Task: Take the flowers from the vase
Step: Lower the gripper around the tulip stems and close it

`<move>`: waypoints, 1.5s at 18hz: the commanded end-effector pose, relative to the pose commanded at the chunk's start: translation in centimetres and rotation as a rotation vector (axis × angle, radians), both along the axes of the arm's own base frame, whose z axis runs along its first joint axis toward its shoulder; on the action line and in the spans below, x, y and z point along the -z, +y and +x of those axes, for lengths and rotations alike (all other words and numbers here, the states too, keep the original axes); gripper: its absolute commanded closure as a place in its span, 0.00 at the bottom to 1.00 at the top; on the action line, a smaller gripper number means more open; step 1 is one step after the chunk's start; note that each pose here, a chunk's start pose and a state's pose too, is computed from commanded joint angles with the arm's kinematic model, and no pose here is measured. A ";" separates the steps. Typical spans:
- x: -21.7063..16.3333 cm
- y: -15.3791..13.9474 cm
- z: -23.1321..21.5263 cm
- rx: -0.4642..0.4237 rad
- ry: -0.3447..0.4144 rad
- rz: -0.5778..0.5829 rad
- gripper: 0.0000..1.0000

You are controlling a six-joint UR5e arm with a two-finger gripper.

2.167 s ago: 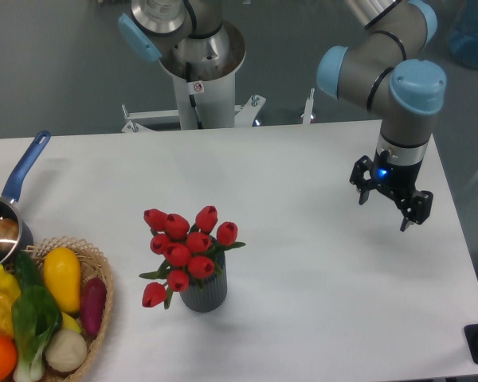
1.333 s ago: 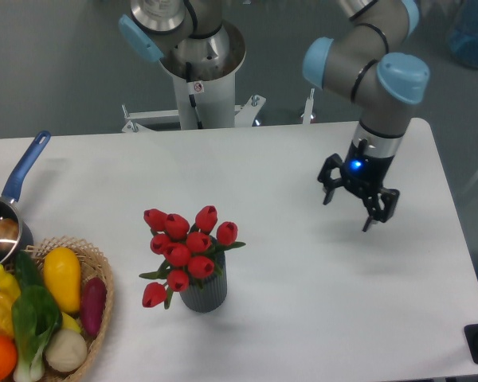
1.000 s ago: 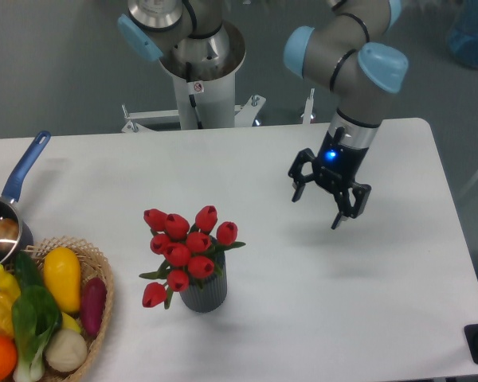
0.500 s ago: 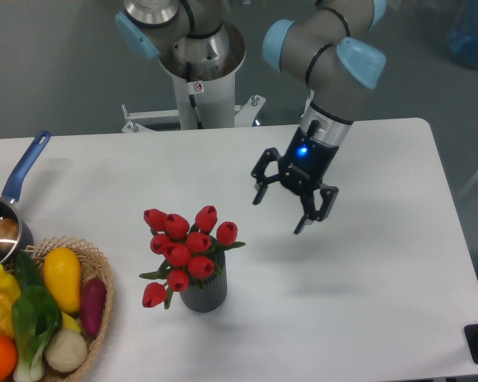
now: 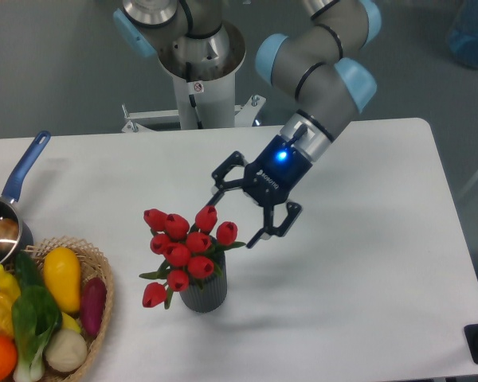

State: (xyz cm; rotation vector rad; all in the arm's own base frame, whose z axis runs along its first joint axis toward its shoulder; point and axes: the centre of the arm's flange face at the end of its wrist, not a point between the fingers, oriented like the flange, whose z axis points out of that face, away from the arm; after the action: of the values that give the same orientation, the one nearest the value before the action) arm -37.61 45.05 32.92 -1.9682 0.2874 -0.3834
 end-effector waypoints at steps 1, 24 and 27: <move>0.2 0.2 0.1 0.005 -0.004 -0.002 0.00; -0.1 2.6 -0.1 0.005 -0.059 -0.025 0.89; -2.1 2.2 0.0 -0.016 -0.070 -0.019 0.89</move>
State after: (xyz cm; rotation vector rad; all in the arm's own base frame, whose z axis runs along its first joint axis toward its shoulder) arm -37.64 47.23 35.01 -1.9698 0.2233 -0.4454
